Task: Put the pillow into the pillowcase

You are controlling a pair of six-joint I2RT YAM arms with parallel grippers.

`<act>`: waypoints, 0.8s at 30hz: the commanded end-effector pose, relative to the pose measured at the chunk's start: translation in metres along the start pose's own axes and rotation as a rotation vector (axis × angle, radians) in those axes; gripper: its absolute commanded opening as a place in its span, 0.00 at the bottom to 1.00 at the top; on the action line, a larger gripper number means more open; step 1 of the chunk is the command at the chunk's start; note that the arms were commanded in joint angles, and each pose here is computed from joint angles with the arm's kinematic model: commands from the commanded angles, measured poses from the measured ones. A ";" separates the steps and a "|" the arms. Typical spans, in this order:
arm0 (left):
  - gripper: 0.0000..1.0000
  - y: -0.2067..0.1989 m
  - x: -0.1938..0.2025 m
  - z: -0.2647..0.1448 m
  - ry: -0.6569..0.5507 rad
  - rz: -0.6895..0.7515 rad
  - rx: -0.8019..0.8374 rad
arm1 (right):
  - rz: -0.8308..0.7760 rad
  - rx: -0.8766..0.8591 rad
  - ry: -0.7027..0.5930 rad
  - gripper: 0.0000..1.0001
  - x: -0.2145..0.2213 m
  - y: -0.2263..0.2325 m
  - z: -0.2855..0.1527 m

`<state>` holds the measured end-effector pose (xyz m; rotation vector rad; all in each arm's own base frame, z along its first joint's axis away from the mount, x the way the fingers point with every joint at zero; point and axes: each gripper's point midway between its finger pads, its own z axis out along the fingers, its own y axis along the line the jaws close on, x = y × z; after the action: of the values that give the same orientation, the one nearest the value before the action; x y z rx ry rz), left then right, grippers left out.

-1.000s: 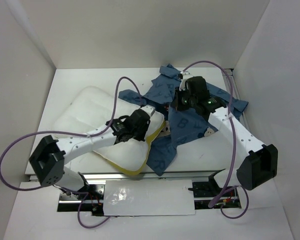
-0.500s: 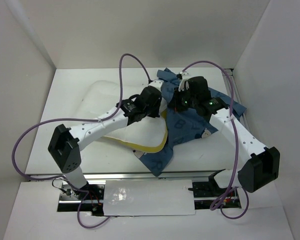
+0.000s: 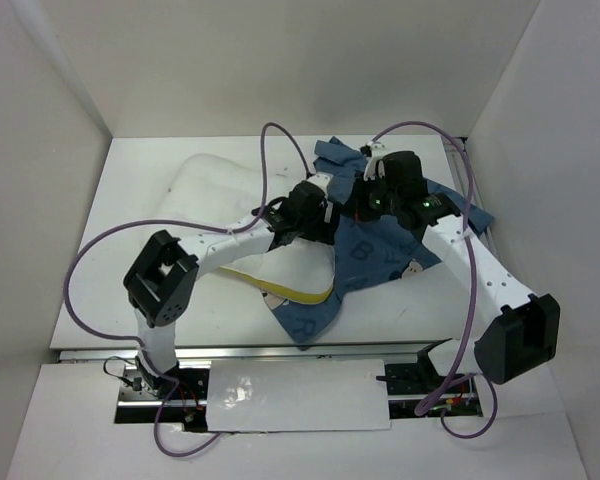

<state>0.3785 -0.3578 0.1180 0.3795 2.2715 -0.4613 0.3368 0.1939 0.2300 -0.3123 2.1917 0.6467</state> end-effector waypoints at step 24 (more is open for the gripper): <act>1.00 0.002 0.116 -0.103 -0.015 0.596 0.005 | 0.049 0.001 0.042 0.00 0.019 -0.007 0.005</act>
<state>0.2046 -0.2858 0.0797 1.0903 2.1037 -0.2629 0.3367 0.1853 0.2073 -0.2591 2.2596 0.6405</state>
